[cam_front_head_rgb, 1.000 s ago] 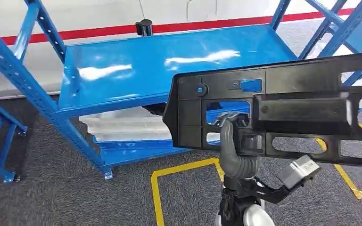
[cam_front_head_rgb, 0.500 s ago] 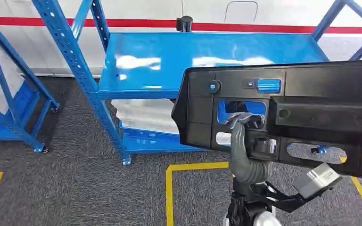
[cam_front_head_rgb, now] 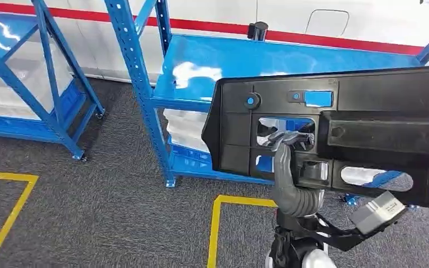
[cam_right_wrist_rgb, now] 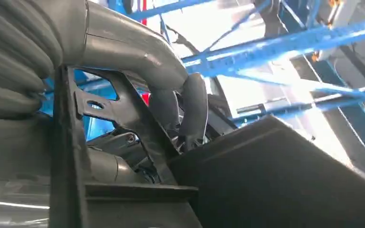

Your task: Take the parts from the cabinet and place them on the table.

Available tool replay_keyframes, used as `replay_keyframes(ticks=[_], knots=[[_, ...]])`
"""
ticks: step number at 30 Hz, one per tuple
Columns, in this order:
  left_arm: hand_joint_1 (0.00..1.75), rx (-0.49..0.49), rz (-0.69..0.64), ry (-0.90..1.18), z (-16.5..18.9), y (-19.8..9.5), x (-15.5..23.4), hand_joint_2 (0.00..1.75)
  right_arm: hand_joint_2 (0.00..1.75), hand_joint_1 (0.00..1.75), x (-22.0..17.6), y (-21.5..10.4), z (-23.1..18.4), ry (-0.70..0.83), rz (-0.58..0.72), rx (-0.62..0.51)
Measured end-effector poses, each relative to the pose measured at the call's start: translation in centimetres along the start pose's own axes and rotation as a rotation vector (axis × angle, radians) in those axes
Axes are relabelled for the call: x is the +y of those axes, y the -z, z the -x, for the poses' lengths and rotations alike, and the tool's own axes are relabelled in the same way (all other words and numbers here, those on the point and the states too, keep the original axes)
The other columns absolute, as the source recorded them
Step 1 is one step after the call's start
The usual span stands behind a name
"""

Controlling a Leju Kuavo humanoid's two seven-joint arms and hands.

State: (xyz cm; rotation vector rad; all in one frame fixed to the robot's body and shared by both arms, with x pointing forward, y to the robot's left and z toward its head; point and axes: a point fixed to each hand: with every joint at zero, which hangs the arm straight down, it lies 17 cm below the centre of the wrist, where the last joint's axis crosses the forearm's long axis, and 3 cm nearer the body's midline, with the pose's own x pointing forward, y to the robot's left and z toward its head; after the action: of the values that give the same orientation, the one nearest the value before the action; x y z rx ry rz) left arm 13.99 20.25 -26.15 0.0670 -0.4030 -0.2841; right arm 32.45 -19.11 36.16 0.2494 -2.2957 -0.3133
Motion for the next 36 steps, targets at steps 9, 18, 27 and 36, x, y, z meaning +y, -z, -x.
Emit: replay_keyframes(ticks=[9, 18, 27, 36], knots=[[0.00, 0.051, 0.013, 0.000, 0.7, -0.1, -0.8, 1.75, 1.75, 1.75, -0.5, 0.1, -0.3, -0.014, 0.000, -0.005], [0.00, 0.069, 0.006, -0.018, 1.1, -0.1, -0.5, 1.75, 1.75, 1.75, 0.0, 0.5, -0.3, 0.009, -0.014, -0.009], [0.00, 0.119, -0.001, -0.044, 2.0, 0.0, 0.8, 1.75, 1.75, 1.75, 2.8, 1.9, 0.0, 0.018, -0.042, -0.034], [0.00, 0.129, 0.007, -0.040, 2.3, 0.0, 1.0, 1.75, 1.75, 1.75, 5.0, 2.3, 1.0, 0.011, -0.085, -0.009]])
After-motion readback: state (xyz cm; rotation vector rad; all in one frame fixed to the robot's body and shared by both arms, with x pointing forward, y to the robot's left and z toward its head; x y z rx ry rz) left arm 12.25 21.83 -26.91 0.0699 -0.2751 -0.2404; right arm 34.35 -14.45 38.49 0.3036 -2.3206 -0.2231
